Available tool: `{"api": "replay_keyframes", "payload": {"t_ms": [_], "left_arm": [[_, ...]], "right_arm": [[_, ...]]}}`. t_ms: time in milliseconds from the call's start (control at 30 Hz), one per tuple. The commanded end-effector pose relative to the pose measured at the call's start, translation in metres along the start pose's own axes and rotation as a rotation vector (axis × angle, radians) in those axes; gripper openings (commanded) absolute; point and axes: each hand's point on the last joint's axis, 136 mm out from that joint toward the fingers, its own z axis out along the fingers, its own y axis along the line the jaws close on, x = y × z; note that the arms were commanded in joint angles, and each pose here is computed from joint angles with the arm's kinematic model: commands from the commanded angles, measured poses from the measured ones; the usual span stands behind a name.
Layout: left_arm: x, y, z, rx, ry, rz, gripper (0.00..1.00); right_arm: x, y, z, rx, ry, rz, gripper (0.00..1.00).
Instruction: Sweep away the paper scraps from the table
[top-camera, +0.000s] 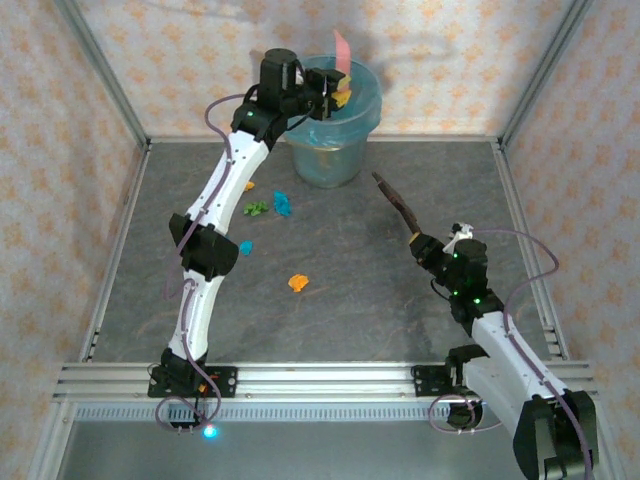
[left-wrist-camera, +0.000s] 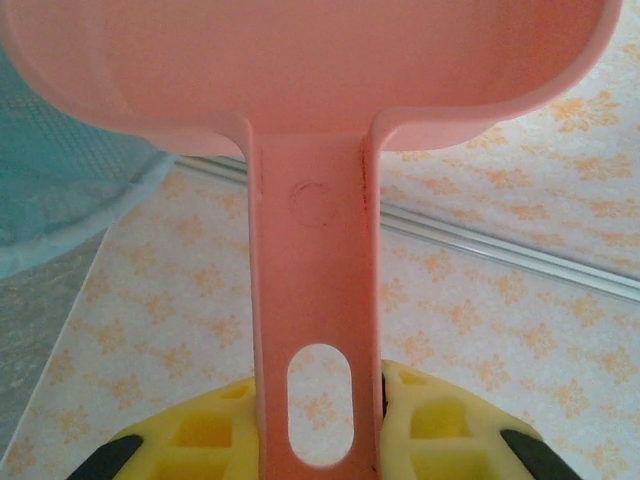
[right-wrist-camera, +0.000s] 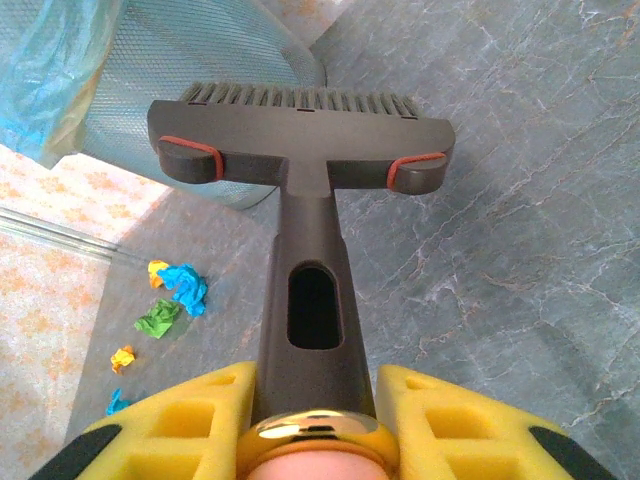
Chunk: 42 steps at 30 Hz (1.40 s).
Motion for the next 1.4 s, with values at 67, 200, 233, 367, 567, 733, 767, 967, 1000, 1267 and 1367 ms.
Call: {"api": "replay_keyframes", "payload": {"t_ms": [67, 200, 233, 367, 567, 733, 767, 967, 1000, 1267, 1367], "left_arm": [[0.019, -0.023, -0.008, 0.067, 0.054, 0.047, 0.0], [0.025, -0.028, -0.011, 0.077, 0.062, 0.085, 0.0], [0.028, -0.031, -0.013, 0.083, 0.067, 0.103, 0.0], [0.044, -0.042, -0.023, 0.098, 0.086, 0.187, 0.0], [0.088, -0.045, -0.047, 0.062, 0.166, 0.371, 0.0], [0.139, -0.045, -0.079, 0.039, 0.241, 0.585, 0.0], [0.147, -0.044, -0.085, 0.036, 0.255, 0.615, 0.0], [0.181, -0.023, -0.139, -0.048, 0.281, 0.872, 0.0], [0.182, -0.018, -0.15, -0.07, 0.273, 0.91, 0.0], [0.135, 0.087, -0.248, -0.455, 0.108, 1.147, 0.0], [0.111, 0.136, -0.289, -0.667, 0.061, 1.194, 0.0]], "right_arm": [[-0.017, 0.015, -0.002, -0.047, -0.077, -0.046, 0.0], [-0.017, 0.015, -0.002, -0.046, -0.079, -0.046, 0.0], [-0.017, 0.014, -0.002, -0.045, -0.078, -0.046, 0.0], [-0.018, 0.015, -0.003, -0.045, -0.085, -0.047, 0.0], [-0.02, 0.014, -0.006, -0.042, -0.1, -0.049, 0.0], [-0.021, 0.015, -0.009, -0.046, -0.116, -0.053, 0.0], [-0.021, 0.015, -0.01, -0.046, -0.117, -0.053, 0.0], [-0.022, 0.016, -0.012, -0.054, -0.125, -0.056, 0.0], [-0.023, 0.017, -0.013, -0.057, -0.128, -0.058, 0.0], [-0.024, 0.04, -0.021, -0.167, -0.128, -0.073, 0.0], [-0.024, 0.056, -0.027, -0.241, -0.114, -0.074, 0.0]]}}
